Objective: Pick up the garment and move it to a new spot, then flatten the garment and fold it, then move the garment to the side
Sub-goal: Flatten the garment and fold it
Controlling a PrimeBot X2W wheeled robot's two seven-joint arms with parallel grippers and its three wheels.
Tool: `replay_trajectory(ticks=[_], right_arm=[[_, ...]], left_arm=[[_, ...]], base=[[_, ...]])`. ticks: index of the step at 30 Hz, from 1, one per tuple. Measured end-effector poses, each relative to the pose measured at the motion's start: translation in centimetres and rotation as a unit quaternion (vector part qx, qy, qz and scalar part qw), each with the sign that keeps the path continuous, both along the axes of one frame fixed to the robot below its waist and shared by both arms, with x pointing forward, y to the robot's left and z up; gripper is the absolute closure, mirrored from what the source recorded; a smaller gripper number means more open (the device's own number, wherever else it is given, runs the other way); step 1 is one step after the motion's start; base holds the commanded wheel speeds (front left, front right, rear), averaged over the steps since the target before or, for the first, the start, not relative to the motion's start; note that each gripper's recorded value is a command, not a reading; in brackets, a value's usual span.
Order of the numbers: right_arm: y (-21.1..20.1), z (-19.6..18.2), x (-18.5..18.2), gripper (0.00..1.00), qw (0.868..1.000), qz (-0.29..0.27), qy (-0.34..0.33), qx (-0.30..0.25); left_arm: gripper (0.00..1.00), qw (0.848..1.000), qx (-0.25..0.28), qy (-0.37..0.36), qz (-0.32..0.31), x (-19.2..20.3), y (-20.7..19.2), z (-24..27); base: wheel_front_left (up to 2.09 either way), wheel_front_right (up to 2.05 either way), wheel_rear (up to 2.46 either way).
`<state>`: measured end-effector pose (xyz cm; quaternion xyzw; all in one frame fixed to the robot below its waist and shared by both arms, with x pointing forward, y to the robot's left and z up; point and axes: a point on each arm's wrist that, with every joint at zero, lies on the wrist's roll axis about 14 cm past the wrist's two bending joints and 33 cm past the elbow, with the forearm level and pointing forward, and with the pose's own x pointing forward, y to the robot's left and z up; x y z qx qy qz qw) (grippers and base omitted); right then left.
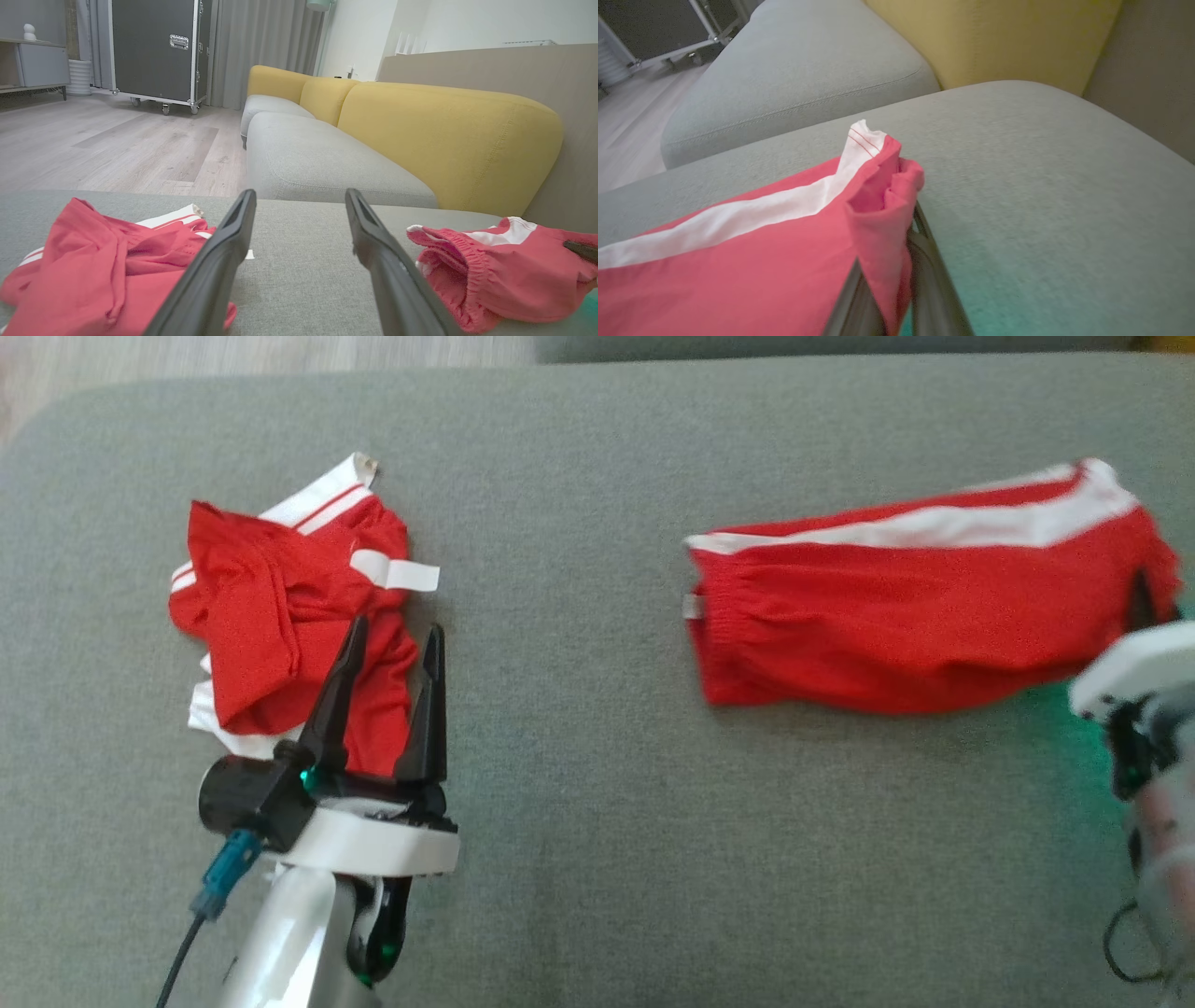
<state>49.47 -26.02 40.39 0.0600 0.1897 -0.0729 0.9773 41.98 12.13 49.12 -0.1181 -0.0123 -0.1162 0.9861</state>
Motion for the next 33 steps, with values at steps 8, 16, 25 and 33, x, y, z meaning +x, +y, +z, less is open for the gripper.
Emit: replay_trajectory(ticks=[8,16,25,33], right_arm=[[-2.3,-0.2,-3.3,1.00,0.998,-0.055,-0.011,0.022],[2.2,2.1,-1.7,1.00,0.997,-0.019,-0.057,0.043],[9.2,7.2,0.1,1.00,0.986,0.057,-0.134,0.080],[16.3,9.9,-0.4,1.00,0.967,0.154,-0.167,0.114]], left_arm=[[0.00,1.000,0.002,-0.003,-0.002,-1.4,0.1,0.3],[0.00,1.000,0.007,-0.010,0.007,-2.3,0.8,0.9],[0.00,1.000,0.008,-0.015,0.020,-4.0,1.7,1.3],[0.00,0.999,0.010,-0.016,0.036,-5.4,2.7,1.5]], base=[[0.00,0.00,0.00],[0.00,0.00,0.00],[0.00,0.00,0.00],[0.00,0.00,0.00]])
